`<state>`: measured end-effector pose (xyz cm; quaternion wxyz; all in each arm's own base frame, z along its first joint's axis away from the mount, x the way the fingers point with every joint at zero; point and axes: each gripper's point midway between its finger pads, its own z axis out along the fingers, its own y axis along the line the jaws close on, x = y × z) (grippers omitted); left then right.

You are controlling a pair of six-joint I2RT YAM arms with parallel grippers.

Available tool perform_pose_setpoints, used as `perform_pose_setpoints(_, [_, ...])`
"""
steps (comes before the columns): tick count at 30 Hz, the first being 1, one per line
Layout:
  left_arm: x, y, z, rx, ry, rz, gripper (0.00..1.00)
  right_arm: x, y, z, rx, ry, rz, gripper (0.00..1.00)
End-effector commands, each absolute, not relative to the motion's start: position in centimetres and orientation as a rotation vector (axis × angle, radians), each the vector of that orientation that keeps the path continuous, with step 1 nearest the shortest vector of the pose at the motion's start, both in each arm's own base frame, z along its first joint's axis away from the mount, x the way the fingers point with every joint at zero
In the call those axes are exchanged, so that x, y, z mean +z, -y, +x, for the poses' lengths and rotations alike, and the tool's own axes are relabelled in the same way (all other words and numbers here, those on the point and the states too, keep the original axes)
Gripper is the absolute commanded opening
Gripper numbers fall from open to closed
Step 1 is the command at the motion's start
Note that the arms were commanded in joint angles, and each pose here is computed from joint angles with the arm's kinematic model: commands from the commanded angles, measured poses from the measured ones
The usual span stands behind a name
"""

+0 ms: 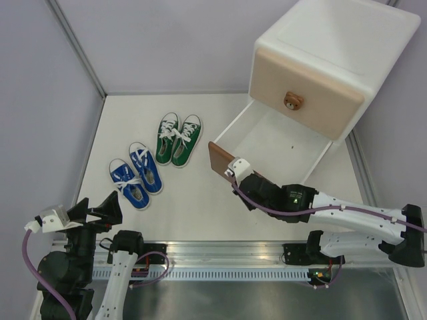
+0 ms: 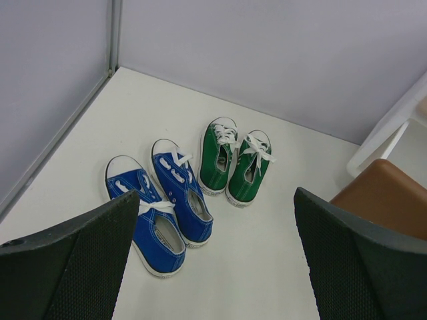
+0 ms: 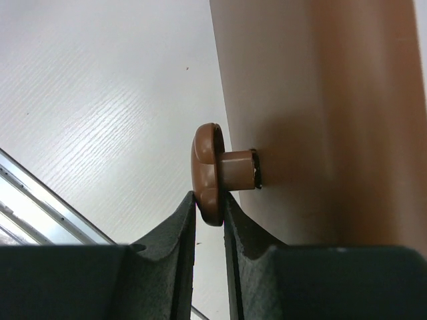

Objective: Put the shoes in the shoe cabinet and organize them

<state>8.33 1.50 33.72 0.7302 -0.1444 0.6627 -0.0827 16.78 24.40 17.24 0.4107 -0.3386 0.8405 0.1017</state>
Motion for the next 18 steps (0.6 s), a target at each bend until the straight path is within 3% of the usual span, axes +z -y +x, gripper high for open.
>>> perform_pose_setpoints(1, [33.8,-1.6,7.2,-0.188,-1.413,-0.308,0.99,18.2,-26.6,14.8,0.303,-2.121,-0.81,0.14])
perform_pose_setpoints(13, [33.9,-1.7,7.0,-0.19,-1.404,-0.312,0.99,18.7,-28.7,11.5,0.389,-2.128,-0.836,0.16])
perform_pose_setpoints(18, [33.9,-1.7,7.0,-0.189,-1.403,-0.313,0.99,18.5,-29.1,10.7,0.409,-2.143,-0.836,0.25])
